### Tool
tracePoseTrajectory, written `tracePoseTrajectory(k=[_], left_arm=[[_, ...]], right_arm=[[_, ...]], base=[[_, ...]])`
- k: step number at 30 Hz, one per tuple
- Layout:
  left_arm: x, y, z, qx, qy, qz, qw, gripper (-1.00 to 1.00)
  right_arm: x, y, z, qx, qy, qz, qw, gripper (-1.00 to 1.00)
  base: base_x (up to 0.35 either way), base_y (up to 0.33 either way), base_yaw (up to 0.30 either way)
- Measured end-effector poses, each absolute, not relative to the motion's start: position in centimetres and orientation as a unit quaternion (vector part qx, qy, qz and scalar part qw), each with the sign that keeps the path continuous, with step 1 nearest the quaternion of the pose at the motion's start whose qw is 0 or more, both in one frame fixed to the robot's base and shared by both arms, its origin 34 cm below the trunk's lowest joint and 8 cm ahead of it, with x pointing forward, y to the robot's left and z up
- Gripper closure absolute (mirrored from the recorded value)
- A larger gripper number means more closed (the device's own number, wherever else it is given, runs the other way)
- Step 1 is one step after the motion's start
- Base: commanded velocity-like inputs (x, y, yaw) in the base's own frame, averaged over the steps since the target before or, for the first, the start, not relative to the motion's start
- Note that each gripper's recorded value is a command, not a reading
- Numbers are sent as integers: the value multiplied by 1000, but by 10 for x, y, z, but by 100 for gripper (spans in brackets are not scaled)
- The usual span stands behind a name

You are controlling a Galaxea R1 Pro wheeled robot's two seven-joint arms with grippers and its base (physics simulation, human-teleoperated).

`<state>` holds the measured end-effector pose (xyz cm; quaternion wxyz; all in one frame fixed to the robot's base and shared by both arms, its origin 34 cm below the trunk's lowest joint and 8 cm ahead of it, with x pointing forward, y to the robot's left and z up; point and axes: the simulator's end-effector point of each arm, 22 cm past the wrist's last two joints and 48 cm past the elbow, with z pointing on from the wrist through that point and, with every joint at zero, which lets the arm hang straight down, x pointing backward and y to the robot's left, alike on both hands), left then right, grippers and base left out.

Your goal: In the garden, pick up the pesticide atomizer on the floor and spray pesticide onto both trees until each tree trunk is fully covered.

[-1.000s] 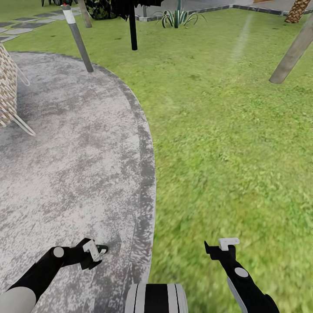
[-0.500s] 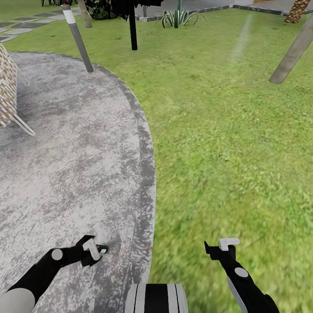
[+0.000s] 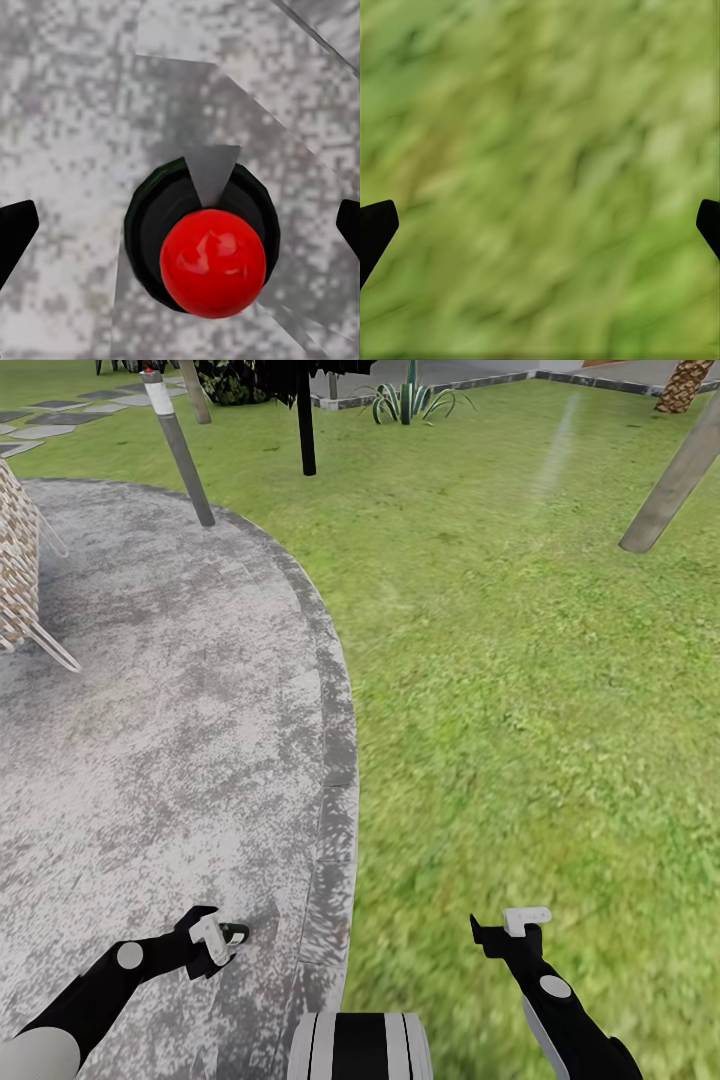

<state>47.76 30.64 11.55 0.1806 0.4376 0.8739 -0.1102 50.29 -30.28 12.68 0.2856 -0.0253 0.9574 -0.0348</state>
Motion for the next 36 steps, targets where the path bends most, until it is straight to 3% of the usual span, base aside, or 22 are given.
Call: tracePoseTrajectory(k=[15, 16, 36], left_arm=[[479, 307, 115, 435, 876, -109, 181, -100], [478, 307, 115, 435, 875, -109, 181, 100], [480, 307, 116, 431, 877, -110, 183, 100]], right_arm=[[503, -303, 127, -25, 957, -35, 286, -100], [503, -303, 127, -25, 957, -35, 285, -100], [503, -303, 127, -26, 958, -35, 285, -100]], base=[[0, 0, 0], [0, 0, 0], [0, 0, 0]])
